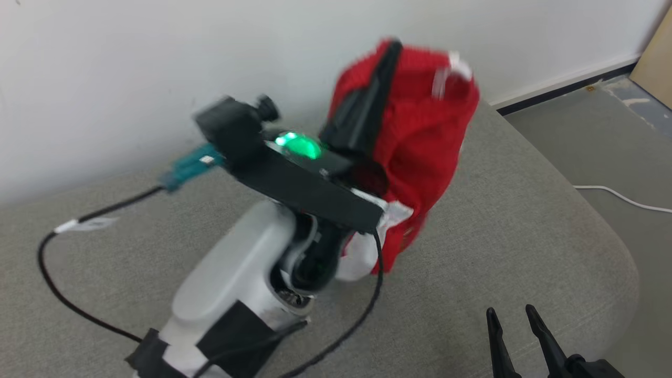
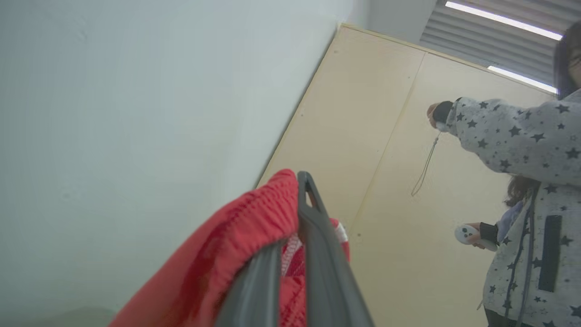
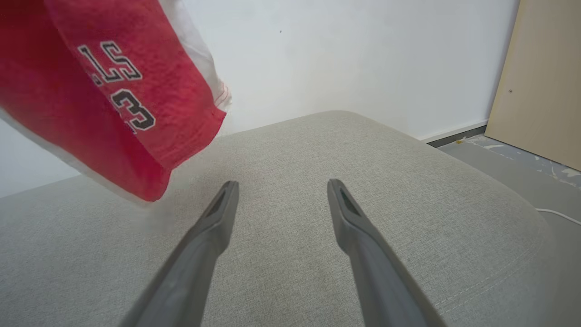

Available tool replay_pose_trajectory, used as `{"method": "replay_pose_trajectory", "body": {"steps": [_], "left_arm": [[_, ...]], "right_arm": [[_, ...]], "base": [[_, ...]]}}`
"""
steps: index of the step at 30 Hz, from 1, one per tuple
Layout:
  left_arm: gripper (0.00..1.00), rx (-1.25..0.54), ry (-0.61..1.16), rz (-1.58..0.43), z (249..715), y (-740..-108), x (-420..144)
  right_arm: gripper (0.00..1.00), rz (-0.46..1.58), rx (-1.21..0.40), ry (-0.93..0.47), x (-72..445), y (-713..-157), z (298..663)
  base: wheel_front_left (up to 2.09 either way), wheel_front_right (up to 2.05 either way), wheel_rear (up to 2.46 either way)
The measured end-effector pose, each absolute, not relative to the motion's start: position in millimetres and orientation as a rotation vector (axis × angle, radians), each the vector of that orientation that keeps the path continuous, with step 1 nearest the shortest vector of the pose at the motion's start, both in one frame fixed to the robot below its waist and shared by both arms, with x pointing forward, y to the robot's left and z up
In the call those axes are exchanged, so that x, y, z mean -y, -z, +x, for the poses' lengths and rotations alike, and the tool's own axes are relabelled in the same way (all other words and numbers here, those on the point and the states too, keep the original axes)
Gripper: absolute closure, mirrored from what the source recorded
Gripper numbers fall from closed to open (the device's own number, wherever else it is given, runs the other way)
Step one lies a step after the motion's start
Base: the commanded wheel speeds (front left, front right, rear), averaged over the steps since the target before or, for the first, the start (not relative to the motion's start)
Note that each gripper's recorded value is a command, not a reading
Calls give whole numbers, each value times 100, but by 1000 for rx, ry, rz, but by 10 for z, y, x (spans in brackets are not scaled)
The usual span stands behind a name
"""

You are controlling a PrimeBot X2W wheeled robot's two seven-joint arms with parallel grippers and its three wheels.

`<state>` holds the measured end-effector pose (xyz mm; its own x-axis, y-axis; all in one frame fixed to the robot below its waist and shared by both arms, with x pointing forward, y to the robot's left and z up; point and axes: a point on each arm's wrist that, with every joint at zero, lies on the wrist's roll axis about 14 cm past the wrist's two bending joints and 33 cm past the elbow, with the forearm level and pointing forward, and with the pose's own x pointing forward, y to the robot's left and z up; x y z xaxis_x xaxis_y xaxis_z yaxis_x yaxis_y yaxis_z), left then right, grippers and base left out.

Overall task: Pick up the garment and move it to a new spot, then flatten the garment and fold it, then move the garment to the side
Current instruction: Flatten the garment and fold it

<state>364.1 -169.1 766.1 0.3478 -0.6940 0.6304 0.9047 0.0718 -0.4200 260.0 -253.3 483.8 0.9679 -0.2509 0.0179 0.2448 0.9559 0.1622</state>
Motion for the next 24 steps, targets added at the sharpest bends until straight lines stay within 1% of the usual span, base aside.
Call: {"method": "replay_pose_trajectory", "body": {"steps": [2,5,7,10,14,16,19,24], "left_arm": [[100,312,1210,-941,3683,-7786,1579],[100,286,1166,-942,3752,-7680,1540],[100,218,1084,-921,3886,-7367,1495],[100,92,933,-888,4098,-6738,1318],[100,-104,693,-869,4262,-5761,883],[100,-165,585,-862,4307,-5397,599],[100,-213,468,-880,4332,-5076,251],[100,-264,326,-980,4297,-4759,-151]], "right_arm": [[0,160,40,253,2539,-4843,2607],[0,159,38,247,2529,-4840,2627],[0,160,36,233,2494,-4838,2664],[0,162,31,207,2430,-4831,2734],[0,163,21,171,2343,-4812,2822],[0,163,17,151,2292,-4804,2870],[0,162,11,116,2204,-4796,2949],[0,164,3,63,2063,-4784,3065]], "base": [[0,0,0],[0,0,0],[0,0,0],[0,0,0],[0,0,0],[0,0,0],[0,0,0],[0,0,0]]}}
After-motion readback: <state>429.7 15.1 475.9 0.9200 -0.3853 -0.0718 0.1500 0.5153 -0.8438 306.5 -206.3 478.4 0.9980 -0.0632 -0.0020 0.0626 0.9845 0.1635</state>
